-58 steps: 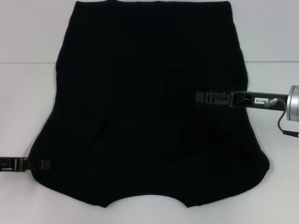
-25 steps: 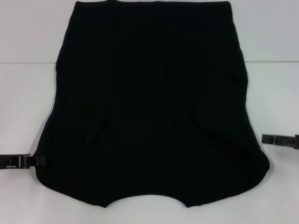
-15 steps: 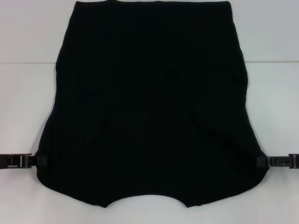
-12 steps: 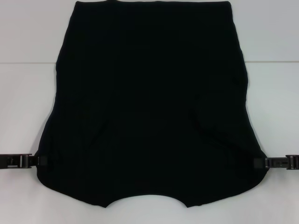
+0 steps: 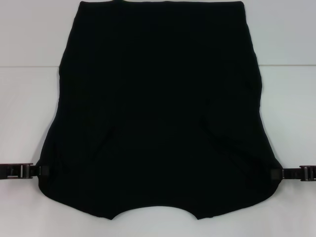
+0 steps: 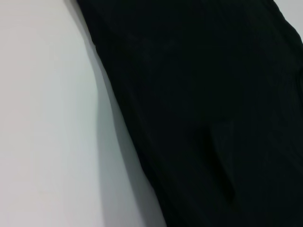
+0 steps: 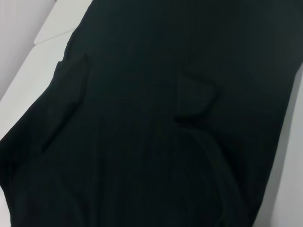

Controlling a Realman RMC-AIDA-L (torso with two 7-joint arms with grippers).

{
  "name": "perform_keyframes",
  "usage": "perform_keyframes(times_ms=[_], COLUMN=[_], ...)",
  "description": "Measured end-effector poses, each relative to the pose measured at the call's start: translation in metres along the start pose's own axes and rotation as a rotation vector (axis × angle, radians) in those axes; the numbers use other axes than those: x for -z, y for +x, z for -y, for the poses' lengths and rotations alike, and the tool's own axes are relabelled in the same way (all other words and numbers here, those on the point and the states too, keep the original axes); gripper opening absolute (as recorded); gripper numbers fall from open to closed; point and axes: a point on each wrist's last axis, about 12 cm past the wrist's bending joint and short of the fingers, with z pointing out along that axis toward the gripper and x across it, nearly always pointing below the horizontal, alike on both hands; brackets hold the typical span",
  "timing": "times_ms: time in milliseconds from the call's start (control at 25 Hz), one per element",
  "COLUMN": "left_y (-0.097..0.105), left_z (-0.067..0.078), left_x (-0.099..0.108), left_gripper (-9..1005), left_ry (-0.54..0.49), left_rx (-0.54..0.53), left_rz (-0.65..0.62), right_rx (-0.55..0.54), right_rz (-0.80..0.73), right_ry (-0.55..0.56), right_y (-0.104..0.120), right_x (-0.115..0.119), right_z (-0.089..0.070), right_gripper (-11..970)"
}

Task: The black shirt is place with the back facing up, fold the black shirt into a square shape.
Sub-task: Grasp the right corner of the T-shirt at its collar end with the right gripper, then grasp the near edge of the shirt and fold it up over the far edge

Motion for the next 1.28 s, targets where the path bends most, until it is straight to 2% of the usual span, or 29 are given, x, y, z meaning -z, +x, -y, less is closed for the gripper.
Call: perform_keyframes(times_ms=[160, 560, 880, 1280], left_y=[0.000, 0.001, 0.012, 0.047], left_z=[0.000, 0.000, -0.003, 0.007], left_x=[0.000, 0.000, 0.014, 0.030], left_gripper=[29, 29, 29, 30], left_ry=[0.000, 0.001, 0.058, 0.225], left_rx=[0.000, 0.011, 0.083, 0.141], left_rz=[0.000, -0.002, 0.042, -0.005], right_rx=[-0.004, -0.011, -0.027, 0.014], right_rz=[0.004, 0.008, 0.014, 0.041], right_ry=[0.002, 0.010, 0.006, -0.089], right_y=[0.002, 0.006, 0.029, 0.077], right_x=[-0.001, 0.002, 0.019, 0.050], right_z=[0.000, 0.003, 0.012, 0.013], right_gripper=[497, 37, 25, 32])
